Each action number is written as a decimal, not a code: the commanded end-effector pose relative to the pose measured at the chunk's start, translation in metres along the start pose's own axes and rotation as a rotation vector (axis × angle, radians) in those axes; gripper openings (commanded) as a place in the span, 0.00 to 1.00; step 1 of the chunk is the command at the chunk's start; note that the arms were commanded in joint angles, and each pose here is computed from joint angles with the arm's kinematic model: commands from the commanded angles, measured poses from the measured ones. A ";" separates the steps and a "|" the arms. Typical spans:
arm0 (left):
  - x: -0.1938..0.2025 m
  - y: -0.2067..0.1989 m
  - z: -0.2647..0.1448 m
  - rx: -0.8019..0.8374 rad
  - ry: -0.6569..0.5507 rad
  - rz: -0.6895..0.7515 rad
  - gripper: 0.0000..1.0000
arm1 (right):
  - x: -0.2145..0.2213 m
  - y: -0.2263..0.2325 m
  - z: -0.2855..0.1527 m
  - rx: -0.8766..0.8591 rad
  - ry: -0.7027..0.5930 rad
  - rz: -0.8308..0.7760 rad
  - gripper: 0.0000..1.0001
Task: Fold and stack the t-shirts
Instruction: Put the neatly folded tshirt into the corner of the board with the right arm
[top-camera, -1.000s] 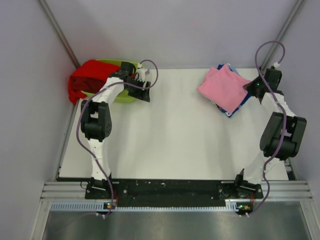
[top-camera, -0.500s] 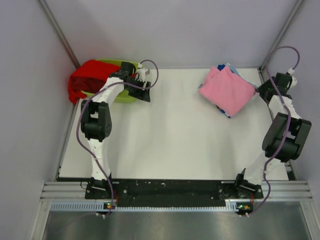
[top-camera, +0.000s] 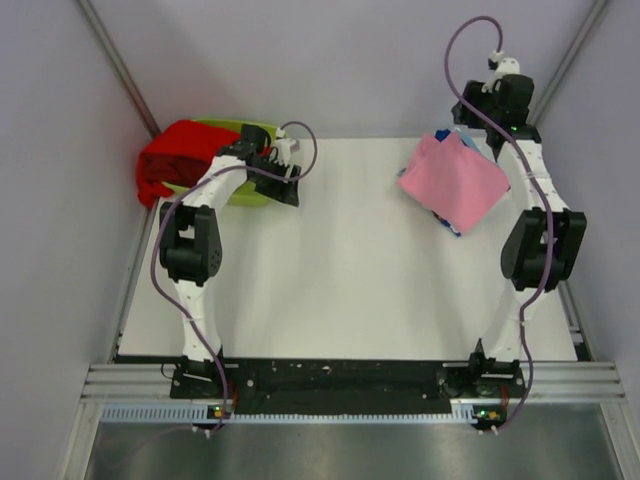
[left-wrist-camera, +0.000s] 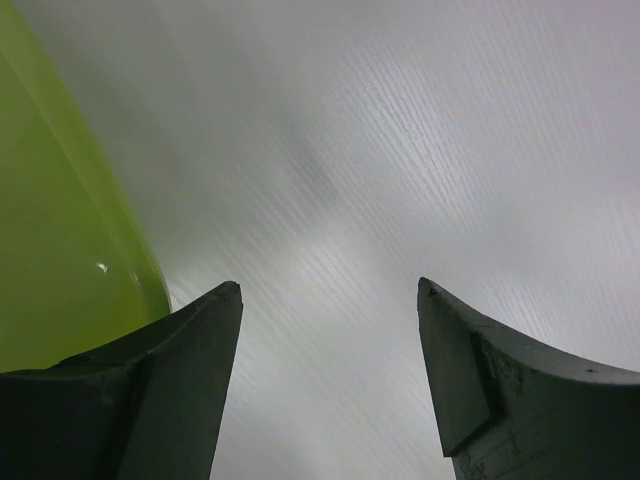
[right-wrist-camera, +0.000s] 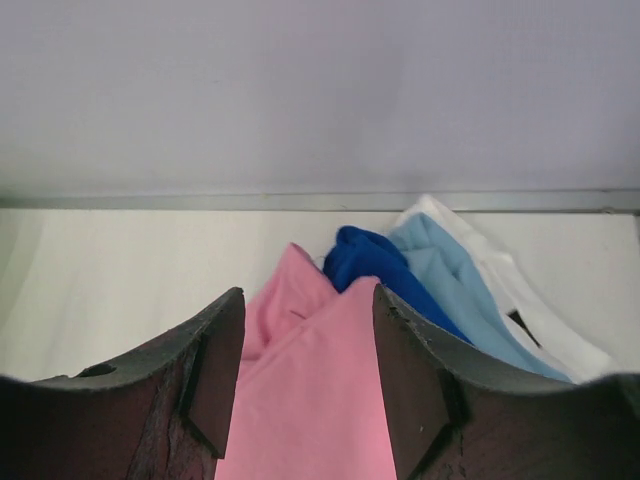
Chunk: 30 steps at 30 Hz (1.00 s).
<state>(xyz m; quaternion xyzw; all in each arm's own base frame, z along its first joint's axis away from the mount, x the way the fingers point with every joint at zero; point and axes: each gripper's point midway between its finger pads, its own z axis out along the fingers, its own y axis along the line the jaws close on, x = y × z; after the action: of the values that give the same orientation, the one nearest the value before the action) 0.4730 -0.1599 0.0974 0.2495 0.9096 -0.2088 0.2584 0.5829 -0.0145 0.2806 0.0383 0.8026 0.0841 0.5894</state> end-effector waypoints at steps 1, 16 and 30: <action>-0.011 -0.011 -0.029 -0.013 -0.045 0.058 0.75 | 0.043 0.013 0.044 -0.061 0.122 -0.073 0.53; -0.004 -0.012 -0.022 0.001 -0.021 0.044 0.75 | 0.074 -0.015 0.081 0.127 0.167 -0.199 0.43; -0.003 -0.012 -0.018 0.002 -0.010 0.048 0.75 | 0.095 -0.006 0.100 0.091 0.191 -0.087 0.35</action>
<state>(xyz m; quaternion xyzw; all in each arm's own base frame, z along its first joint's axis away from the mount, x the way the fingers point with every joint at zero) 0.4559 -0.1579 0.0986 0.2567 0.9121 -0.2063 0.2442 0.6383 -0.0142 0.1557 0.0233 0.8666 -0.0144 0.4983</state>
